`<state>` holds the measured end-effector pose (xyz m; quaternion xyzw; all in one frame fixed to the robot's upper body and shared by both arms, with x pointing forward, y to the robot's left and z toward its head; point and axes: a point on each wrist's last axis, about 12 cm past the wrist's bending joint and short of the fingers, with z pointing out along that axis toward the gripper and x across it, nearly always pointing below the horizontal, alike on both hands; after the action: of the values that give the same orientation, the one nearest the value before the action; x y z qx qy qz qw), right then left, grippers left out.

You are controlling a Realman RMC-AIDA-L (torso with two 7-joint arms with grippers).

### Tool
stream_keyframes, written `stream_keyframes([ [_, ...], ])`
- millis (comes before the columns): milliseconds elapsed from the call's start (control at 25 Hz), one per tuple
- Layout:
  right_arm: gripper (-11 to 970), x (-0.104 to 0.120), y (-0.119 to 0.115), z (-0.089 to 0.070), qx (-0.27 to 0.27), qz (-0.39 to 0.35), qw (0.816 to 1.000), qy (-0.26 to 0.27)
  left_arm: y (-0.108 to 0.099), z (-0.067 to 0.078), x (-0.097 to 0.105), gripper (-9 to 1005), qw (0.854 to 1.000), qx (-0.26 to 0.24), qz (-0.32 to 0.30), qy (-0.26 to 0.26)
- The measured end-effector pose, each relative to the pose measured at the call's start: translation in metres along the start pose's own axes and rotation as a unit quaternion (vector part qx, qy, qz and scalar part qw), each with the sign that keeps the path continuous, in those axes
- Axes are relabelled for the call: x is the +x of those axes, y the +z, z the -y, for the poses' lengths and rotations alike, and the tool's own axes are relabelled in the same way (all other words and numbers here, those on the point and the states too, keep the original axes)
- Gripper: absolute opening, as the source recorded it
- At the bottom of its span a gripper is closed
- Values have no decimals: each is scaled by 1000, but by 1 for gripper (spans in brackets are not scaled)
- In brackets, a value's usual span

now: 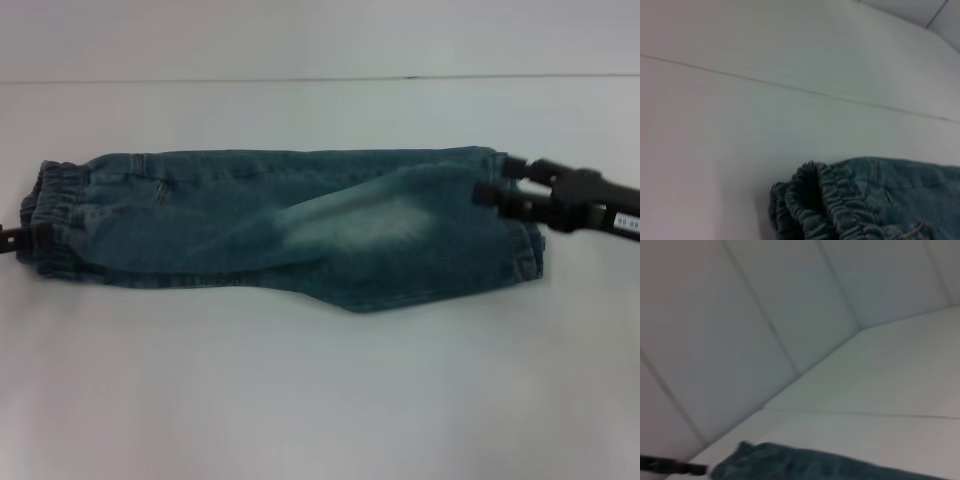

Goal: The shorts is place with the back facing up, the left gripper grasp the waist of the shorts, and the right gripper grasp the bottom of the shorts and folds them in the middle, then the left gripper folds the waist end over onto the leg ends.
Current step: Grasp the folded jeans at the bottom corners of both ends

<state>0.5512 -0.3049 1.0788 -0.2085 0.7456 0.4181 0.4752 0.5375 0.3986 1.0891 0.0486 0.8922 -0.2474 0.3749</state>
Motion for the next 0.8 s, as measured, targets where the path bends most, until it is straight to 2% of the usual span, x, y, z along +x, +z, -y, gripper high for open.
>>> stream_keyframes([
  [80,960,0,-1,-8,-38,-17,999,-1,1,-1,1,921,1000,-7,-6,17],
  [240,958,1,4,-20,-94,-61,994,2,8,-2,1,920,998,-29,-19,45],
  [320,957,2,6,-22,-101,-68,993,4,15,-1,-1,920,997,-43,-24,67],
  [800,955,7,12,-29,-122,-82,989,14,33,9,-10,918,992,-49,-42,113],
])
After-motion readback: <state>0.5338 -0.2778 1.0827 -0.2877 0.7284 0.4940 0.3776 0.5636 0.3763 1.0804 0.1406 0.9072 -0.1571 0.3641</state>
